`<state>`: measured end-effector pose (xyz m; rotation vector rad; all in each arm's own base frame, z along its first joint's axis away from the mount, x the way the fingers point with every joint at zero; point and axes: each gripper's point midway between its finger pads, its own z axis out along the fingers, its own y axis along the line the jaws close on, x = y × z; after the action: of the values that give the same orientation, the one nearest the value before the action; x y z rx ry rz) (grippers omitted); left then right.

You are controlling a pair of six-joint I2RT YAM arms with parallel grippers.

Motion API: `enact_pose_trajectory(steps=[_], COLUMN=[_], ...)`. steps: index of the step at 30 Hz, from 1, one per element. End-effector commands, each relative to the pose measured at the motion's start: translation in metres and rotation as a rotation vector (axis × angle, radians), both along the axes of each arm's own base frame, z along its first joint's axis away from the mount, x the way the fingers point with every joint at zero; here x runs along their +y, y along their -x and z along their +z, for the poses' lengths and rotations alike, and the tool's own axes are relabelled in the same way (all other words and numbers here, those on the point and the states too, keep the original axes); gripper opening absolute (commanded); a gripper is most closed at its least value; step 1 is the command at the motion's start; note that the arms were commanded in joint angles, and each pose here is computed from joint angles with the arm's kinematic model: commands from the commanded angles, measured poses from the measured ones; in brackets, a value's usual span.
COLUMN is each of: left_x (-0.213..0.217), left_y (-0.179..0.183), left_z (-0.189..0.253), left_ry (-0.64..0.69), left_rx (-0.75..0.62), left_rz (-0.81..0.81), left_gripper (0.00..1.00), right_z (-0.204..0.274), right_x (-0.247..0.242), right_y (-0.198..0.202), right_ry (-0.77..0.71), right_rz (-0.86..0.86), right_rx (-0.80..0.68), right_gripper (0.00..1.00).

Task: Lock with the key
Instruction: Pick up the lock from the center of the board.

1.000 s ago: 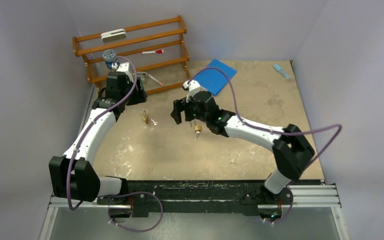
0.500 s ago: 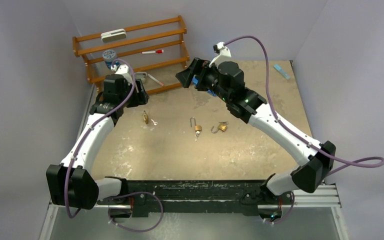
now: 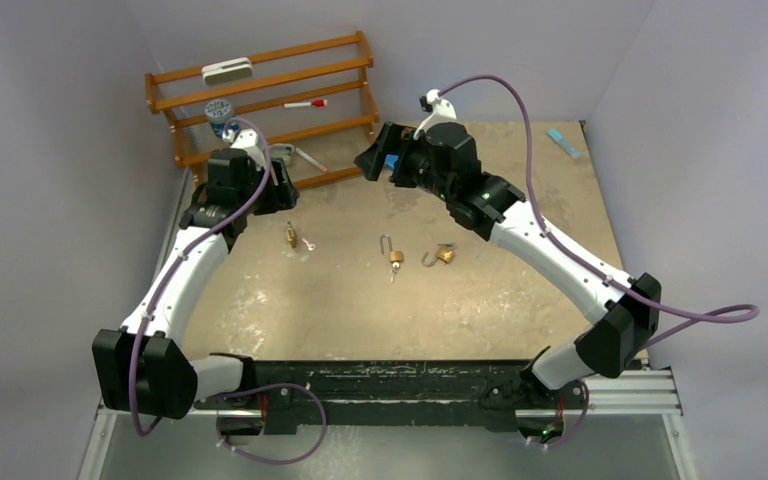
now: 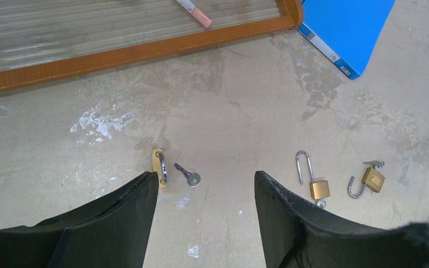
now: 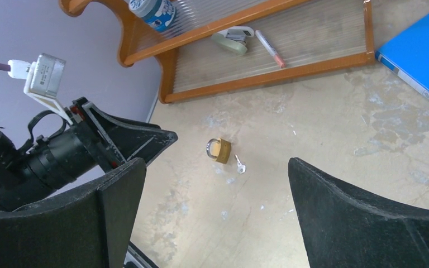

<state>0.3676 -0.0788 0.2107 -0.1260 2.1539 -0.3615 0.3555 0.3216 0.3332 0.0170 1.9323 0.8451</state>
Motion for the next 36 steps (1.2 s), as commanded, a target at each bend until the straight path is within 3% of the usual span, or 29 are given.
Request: enact_pose_trajectory(steps=[1, 18, 21, 27, 31, 36], left_x=[0.0, 0.007, 0.009, 0.017, 0.022, 0.034], left_y=[-0.007, -0.004, -0.004, -0.002, 0.004, 0.016], left_z=[0.011, 0.018, 0.018, 0.032, 0.054, 0.081], left_ry=[0.016, -0.01, -0.016, -0.058, -0.066, -0.083], left_rx=[-0.044, -0.072, -0.076, -0.139, -0.28, -0.437], left_rz=[0.0, 0.026, 0.033, 0.05, 0.063, 0.121], left_gripper=[0.63, 0.63, 0.63, 0.63, 0.63, 0.63], right_z=[0.03, 0.02, -0.002, -0.095, -0.149, -0.192], right_x=[-0.006, -0.015, -0.019, -0.059, -0.095, -0.105], right_y=[0.002, -0.005, -0.012, -0.007, 0.004, 0.008], right_ry=[-0.064, -0.106, -0.015, 0.273, 0.477, 0.585], right_rz=[-0.01, -0.026, -0.048, -0.125, -0.187, -0.196], right_rx=[-0.058, -0.087, -0.073, 0.019, 0.101, 0.192], right_gripper=[0.99, 0.99, 0.99, 0.97, 0.97, 0.97])
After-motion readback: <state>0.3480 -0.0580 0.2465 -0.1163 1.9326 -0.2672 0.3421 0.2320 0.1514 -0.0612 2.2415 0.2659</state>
